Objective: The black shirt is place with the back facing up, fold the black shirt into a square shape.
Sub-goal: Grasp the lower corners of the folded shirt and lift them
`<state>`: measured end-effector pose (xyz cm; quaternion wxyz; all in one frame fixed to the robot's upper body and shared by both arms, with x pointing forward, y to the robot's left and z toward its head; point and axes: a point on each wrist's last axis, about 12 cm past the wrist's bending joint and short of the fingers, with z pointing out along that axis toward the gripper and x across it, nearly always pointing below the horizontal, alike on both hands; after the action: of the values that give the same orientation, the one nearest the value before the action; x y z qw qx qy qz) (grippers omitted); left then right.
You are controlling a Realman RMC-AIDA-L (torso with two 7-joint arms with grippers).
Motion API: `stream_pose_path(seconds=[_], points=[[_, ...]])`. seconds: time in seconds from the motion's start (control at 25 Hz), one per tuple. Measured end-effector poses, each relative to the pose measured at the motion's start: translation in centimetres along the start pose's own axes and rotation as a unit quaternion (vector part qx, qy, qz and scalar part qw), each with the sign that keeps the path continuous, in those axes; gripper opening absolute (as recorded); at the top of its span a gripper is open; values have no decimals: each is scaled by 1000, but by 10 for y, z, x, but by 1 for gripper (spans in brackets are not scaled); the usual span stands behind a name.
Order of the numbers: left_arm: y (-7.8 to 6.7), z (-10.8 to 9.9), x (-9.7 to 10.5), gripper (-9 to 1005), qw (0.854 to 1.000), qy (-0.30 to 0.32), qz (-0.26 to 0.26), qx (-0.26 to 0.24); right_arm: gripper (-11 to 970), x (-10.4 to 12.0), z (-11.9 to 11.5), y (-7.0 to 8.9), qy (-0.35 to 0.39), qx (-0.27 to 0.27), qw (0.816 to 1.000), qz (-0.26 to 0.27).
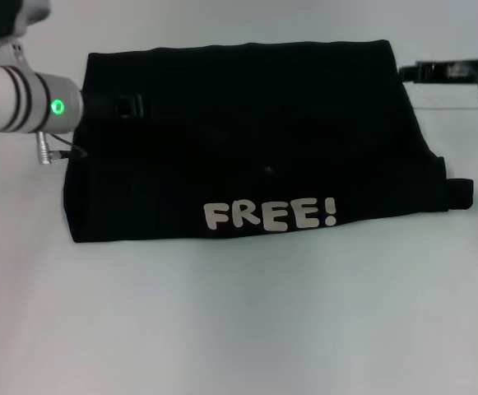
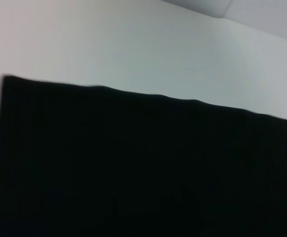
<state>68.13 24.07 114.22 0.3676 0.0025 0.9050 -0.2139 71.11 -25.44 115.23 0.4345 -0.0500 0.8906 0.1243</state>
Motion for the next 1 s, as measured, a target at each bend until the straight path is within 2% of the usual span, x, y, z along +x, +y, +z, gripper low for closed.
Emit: stream_pose_path(seconds=[0.08, 0.24, 0.44, 0.48, 0.6, 0.68, 0.84, 1.0], points=[[1, -11, -2, 280, 999, 18, -28, 33, 414, -10, -7, -2, 16, -19, 1000, 16], [18, -33, 1, 429, 993, 44, -70, 79, 559, -17, -19, -2, 46, -50, 997, 33], [50, -63, 26, 630, 982, 102, -94, 124, 743, -20, -32, -5, 75, -70, 993, 54], [55, -67, 32, 632, 981, 105, -96, 129, 780, -21, -34, -6, 82, -73, 992, 59], [80, -79, 53, 636, 983, 81, -108, 122, 780, -23, -38, -9, 95, -77, 990, 68], [90, -82, 63, 640, 985, 67, -109, 117, 780, -23, -40, -10, 98, -78, 990, 70], [93, -72, 85, 641, 986, 65, -95, 117, 780, -23, -40, -12, 97, -74, 990, 73], [91, -58, 92, 637, 992, 44, -74, 88, 780, -22, -39, -13, 94, -72, 990, 74]])
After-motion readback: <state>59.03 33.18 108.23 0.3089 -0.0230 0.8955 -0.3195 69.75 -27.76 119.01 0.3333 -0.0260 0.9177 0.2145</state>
